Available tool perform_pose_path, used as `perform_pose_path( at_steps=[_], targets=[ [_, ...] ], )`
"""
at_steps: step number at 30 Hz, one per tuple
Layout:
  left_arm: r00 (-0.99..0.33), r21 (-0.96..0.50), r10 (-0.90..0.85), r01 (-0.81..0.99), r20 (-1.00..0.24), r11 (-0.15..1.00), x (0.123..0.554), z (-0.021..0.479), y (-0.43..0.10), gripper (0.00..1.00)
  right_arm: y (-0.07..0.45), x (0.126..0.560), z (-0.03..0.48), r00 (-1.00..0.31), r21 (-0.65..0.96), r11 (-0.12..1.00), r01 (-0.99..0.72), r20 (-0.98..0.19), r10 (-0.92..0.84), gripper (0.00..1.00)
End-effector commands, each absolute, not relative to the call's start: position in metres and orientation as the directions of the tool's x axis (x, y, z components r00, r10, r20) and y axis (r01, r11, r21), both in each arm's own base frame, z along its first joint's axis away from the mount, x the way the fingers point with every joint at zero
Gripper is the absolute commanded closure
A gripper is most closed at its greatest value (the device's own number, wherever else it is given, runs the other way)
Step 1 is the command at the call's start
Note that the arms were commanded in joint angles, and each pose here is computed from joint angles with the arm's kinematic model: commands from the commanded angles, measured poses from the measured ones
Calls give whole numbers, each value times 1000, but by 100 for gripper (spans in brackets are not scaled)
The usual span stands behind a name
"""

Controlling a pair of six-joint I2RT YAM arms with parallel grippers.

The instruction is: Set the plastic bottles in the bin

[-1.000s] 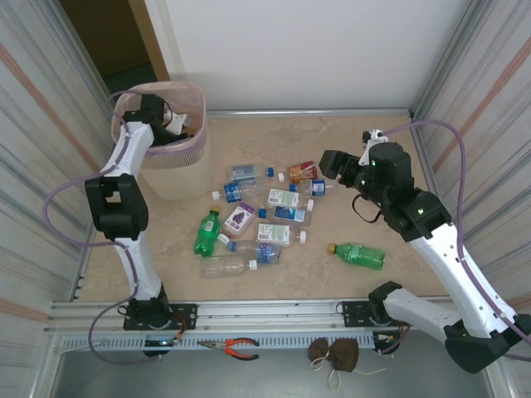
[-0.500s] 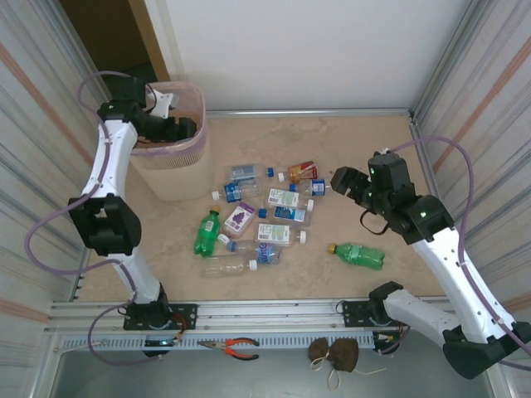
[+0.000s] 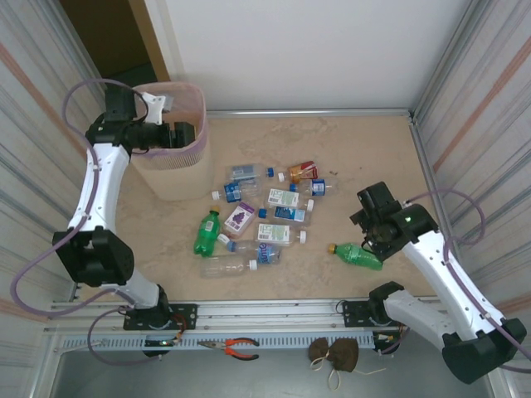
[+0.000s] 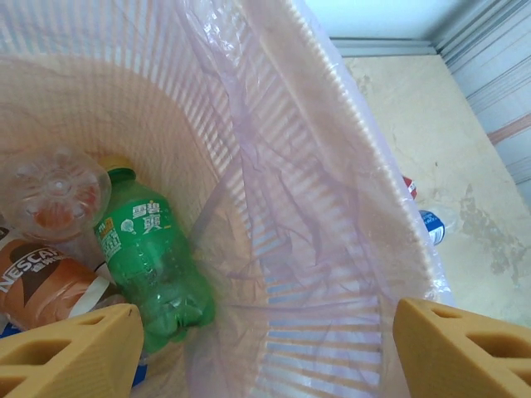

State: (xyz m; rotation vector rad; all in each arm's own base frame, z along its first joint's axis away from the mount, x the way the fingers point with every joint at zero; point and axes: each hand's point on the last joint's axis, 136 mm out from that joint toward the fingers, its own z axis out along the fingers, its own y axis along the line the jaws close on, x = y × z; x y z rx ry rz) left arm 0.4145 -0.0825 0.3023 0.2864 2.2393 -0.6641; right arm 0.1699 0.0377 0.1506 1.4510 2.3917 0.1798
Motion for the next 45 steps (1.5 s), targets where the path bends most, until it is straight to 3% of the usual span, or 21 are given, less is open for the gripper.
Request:
perform_pose_path(
  at_steps=[1, 7, 21, 37, 45],
  targets=[
    [-598, -360, -11, 467, -801, 807, 410, 322, -90, 21, 38, 154, 132, -226, 285, 247, 926, -106, 968, 12],
    [-571, -347, -3, 495, -821, 797, 405, 326, -92, 21, 43, 144, 96, -62, 256, 58, 965, 7, 998, 3],
    [-514, -309, 0, 515, -858, 800, 395, 356, -93, 20, 26, 153, 60, 67, 214, -67, 974, 10, 998, 2],
    [-469, -289, -17, 515, -883, 807, 370, 391, -92, 19, 2, 153, 18, 114, 176, -111, 978, -5, 994, 19],
    [-452, -298, -35, 526, -891, 796, 364, 406, -95, 19, -7, 151, 17, 86, 176, -76, 981, -46, 995, 34]
  ],
)
